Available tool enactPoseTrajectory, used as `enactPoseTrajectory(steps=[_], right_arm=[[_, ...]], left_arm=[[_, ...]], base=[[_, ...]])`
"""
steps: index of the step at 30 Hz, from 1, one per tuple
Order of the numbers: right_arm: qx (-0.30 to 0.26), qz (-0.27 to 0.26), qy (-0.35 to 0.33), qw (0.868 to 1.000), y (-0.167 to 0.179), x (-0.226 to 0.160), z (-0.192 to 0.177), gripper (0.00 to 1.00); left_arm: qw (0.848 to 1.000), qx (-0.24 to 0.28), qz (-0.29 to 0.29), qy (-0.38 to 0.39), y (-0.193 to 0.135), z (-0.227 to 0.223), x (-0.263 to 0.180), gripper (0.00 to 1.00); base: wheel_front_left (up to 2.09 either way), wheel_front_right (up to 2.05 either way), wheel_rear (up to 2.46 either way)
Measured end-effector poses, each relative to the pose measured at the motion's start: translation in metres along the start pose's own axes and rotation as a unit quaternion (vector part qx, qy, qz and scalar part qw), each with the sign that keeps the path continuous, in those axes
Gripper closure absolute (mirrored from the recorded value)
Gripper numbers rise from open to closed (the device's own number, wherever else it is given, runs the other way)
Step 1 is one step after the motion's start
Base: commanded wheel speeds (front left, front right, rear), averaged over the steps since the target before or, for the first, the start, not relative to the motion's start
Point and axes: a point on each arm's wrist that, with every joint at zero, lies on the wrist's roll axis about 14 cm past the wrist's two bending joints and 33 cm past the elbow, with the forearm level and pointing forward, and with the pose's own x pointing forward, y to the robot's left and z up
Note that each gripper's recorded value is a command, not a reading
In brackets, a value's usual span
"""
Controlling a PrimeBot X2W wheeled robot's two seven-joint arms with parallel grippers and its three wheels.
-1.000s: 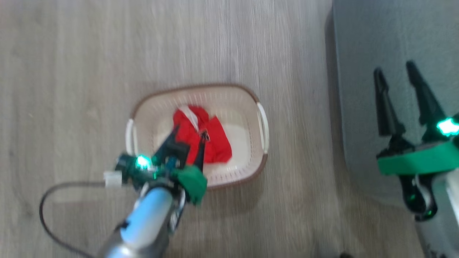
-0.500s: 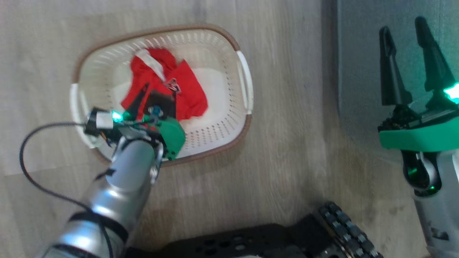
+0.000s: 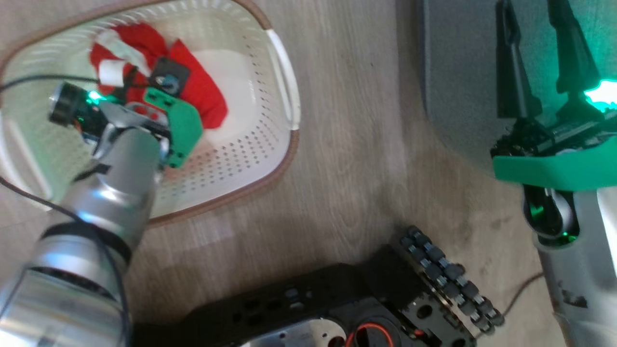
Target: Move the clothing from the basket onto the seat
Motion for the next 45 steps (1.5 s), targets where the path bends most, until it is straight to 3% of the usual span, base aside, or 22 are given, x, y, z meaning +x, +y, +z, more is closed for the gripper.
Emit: enactPoseTrajectory(steps=[9, 19, 26, 27, 28, 45], right_arm=[[-0.006, -0.018, 0.004, 1.0, -0.01, 0.0, -0.009, 0.0], [-0.004, -0.023, -0.003, 1.0, -0.012, 0.002, -0.009, 0.0], [-0.002, -0.026, -0.002, 1.0, -0.013, 0.002, -0.011, 0.0], [-0.002, -0.026, -0.002, 1.0, -0.013, 0.002, -0.011, 0.0], [-0.002, -0.027, -0.002, 1.0, -0.013, 0.002, -0.011, 0.0], [-0.001, -0.023, -0.019, 1.0, -0.01, 0.007, 0.004, 0.0]], left_arm=[[0.99, 0.062, -0.062, 0.11, -0.028, -0.053, 0.022, 0.0], [0.982, 0.102, -0.06, 0.145, -0.023, -0.063, 0.031, 0.0], [0.979, 0.104, -0.06, 0.162, -0.024, -0.066, 0.033, 0.0], [0.979, 0.104, -0.06, 0.162, -0.024, -0.066, 0.033, 0.53], [0.979, 0.103, -0.06, 0.167, -0.024, -0.067, 0.033, 0.97], [0.984, 0.093, -0.048, 0.145, -0.012, -0.052, 0.029, 1.0]], base=[[0.0, 0.0, 0.0], [0.0, 0.0, 0.0], [0.0, 0.0, 0.0], [0.0, 0.0, 0.0], [0.0, 0.0, 0.0], [0.0, 0.0, 0.0]])
